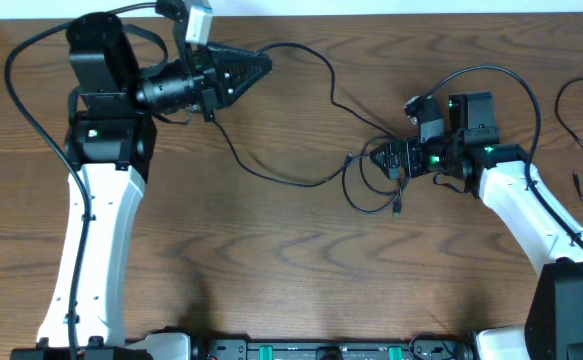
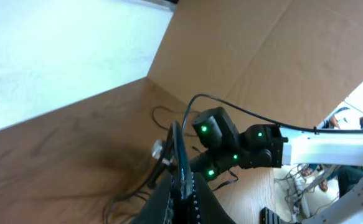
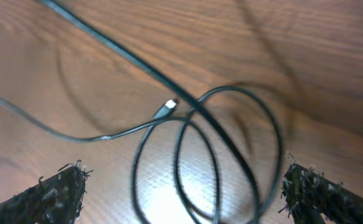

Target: Untangle cables

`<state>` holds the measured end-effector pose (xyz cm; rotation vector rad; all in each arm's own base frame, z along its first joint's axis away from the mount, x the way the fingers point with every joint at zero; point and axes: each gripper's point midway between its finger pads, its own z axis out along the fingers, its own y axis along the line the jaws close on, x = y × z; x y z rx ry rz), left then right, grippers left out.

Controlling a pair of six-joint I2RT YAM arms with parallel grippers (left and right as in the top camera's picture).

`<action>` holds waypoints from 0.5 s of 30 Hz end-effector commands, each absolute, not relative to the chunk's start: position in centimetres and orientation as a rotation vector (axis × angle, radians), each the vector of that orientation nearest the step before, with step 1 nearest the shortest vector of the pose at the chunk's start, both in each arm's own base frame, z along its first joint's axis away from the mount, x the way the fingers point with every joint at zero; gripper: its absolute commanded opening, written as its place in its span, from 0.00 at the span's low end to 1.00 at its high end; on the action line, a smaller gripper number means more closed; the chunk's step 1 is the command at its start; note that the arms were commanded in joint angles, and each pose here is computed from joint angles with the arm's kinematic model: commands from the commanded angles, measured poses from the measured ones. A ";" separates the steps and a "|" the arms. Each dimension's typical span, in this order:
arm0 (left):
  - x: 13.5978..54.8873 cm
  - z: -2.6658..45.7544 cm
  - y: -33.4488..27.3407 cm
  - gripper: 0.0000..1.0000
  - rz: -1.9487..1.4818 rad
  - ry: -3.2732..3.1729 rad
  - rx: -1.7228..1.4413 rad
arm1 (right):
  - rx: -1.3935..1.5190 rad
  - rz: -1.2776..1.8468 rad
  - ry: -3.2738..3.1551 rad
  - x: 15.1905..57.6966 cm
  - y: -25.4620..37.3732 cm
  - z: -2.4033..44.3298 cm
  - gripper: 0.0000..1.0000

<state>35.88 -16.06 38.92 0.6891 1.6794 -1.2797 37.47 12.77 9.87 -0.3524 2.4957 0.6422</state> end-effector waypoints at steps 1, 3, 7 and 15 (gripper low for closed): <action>36.5 38.8 -14.9 0.08 -1.236 1.720 0.620 | -0.206 0.564 2.512 38.7 11.7 9.7 0.99; 37.5 37.0 -14.0 0.08 -1.170 1.815 0.520 | -0.156 0.575 2.501 39.1 11.7 10.0 0.99; 38.1 33.4 -12.7 0.08 -1.075 1.989 0.385 | -0.129 0.585 2.492 39.3 11.7 10.2 0.99; 32.2 26.2 -15.4 0.08 -0.876 2.171 0.853 | -0.016 0.630 2.436 40.7 11.9 11.3 0.99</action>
